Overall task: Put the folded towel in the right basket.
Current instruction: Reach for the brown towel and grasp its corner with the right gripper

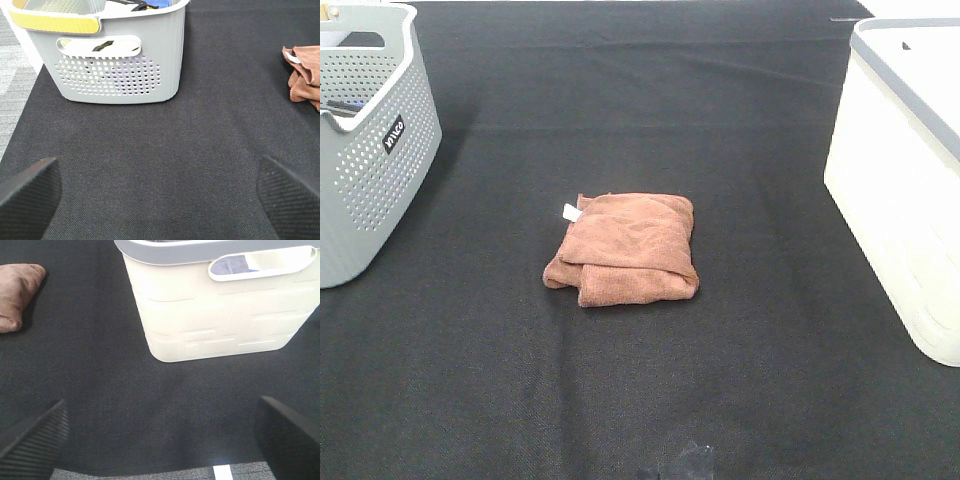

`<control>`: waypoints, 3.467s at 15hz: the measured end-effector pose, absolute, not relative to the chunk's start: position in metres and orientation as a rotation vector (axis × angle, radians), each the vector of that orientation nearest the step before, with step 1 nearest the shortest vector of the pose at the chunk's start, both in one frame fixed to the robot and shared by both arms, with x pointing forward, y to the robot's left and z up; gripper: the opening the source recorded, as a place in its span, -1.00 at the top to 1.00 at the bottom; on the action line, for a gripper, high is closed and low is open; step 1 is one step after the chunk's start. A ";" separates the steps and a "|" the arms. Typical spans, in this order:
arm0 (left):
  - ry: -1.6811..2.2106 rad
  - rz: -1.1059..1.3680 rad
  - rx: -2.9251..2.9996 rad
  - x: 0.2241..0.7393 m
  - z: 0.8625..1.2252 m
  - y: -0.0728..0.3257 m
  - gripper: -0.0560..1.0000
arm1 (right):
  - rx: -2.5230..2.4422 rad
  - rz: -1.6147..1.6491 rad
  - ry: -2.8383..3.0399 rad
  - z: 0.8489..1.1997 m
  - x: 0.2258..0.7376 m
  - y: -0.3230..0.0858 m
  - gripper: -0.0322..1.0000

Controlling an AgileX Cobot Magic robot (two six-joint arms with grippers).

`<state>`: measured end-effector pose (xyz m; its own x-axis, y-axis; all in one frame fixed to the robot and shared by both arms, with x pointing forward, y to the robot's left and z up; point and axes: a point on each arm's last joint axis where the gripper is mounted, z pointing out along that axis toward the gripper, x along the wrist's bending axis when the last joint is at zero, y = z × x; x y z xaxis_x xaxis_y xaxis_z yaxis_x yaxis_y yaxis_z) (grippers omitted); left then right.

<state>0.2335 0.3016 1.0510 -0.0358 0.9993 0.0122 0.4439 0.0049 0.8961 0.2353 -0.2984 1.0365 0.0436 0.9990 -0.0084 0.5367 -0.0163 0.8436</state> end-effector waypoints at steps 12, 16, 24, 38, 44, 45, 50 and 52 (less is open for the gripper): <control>1.569 0.986 1.525 0.234 1.051 0.302 -0.98 | 1.636 0.855 1.574 1.036 0.235 -0.298 -0.94; 1.569 0.986 1.525 0.234 1.051 0.302 -0.98 | 1.636 0.855 1.574 1.036 0.235 -0.298 -0.94; 1.569 0.986 1.525 0.234 1.051 0.302 -0.98 | 1.636 0.855 1.574 1.036 0.235 -0.298 -0.94; 1.569 0.986 1.525 0.234 1.051 0.302 -0.98 | 1.636 0.855 1.574 1.036 0.235 -0.298 -0.94; 1.569 0.986 1.525 0.234 1.051 0.302 -0.98 | 1.636 0.856 1.573 1.037 0.235 -0.298 -0.94; 1.569 0.986 1.525 0.234 1.051 0.302 -0.98 | 1.636 0.856 1.573 1.037 0.235 -0.298 -0.94; 1.569 0.986 1.525 0.234 1.051 0.302 -0.98 | 1.637 0.853 1.576 1.038 0.236 -0.298 -0.94; 1.569 0.986 1.525 0.234 1.051 0.302 -0.98 | 1.701 0.797 1.640 1.057 0.249 -0.299 -0.94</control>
<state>0.2335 0.3016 1.0510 -0.0358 0.9993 0.0122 0.4439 0.0049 0.8961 0.2495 -0.2987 1.0566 0.0393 0.9992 -0.0050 0.6134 -0.0202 0.7895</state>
